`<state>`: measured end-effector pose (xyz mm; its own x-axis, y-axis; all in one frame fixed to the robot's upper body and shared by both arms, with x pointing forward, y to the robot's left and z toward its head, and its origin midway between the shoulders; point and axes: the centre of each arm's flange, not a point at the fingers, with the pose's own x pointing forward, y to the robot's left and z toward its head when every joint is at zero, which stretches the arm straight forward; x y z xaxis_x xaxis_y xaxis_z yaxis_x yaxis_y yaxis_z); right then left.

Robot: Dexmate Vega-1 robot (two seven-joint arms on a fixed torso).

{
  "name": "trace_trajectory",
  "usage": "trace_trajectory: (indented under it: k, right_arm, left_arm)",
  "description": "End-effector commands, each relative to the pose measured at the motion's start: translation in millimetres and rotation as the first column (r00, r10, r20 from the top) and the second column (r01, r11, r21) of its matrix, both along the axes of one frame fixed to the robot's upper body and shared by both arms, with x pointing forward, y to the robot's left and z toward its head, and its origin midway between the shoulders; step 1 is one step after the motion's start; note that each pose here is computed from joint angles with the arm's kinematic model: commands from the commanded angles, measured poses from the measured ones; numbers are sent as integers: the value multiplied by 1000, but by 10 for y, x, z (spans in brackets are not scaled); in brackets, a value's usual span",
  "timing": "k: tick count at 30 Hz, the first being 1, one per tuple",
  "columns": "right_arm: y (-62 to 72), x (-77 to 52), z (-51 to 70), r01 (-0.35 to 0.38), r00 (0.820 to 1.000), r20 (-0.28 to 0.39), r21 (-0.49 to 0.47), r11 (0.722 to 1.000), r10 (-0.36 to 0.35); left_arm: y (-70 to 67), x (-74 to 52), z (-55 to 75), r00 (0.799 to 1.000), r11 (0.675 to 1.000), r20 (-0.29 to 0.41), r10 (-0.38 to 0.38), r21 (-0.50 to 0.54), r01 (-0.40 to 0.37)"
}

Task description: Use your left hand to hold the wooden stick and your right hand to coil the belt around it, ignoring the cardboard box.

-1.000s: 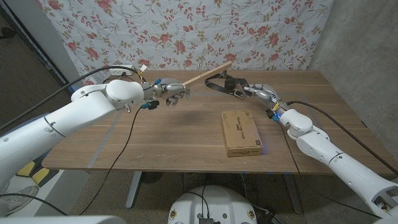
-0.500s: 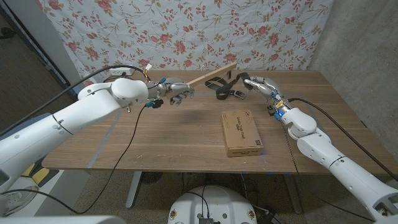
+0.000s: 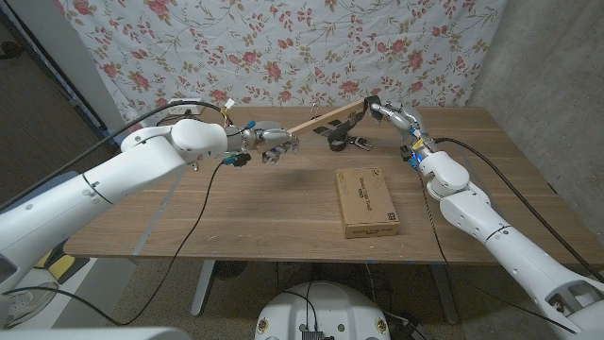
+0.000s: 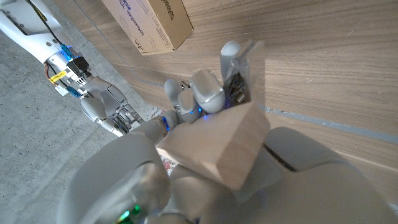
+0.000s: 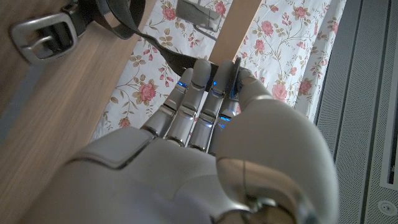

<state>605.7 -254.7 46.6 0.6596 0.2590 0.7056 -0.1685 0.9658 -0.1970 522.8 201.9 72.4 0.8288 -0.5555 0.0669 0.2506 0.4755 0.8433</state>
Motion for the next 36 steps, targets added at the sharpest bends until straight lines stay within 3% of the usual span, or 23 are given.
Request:
trace_trajectory:
  k: [1, 4, 9, 14, 26, 32, 36]
  right_arm:
    - [162, 97, 312, 62, 998, 17, 13, 998, -62]
    - [191, 79, 364, 72, 997, 31, 10, 997, -73]
    - [227, 5, 407, 18, 998, 60, 6, 1000, -18]
    - [283, -162, 475, -41, 994, 102, -45, 998, 45]
    - [483, -655, 672, -63, 978, 186, -158, 985, 92]
    - [564, -768, 712, -99, 971, 193, -203, 974, 139]
    - [538, -825, 677, -122, 968, 192, -214, 969, 164]
  left_arm:
    - [-6, -15, -68, 998, 999, -51, -31, 23, 32]
    - [-4, -9, -81, 997, 999, -64, -31, 31, 33]
    - [10, 19, -83, 998, 999, -58, -16, 32, 18]
    - [-5, 67, -61, 1000, 1000, -26, 2, 23, -2]
    - [-117, 256, 0, 999, 1000, 39, 30, -5, -30]
    - [-189, 339, 62, 997, 999, 75, 34, -30, -32]
    - [-223, 369, 112, 993, 997, 106, 43, -62, -36]
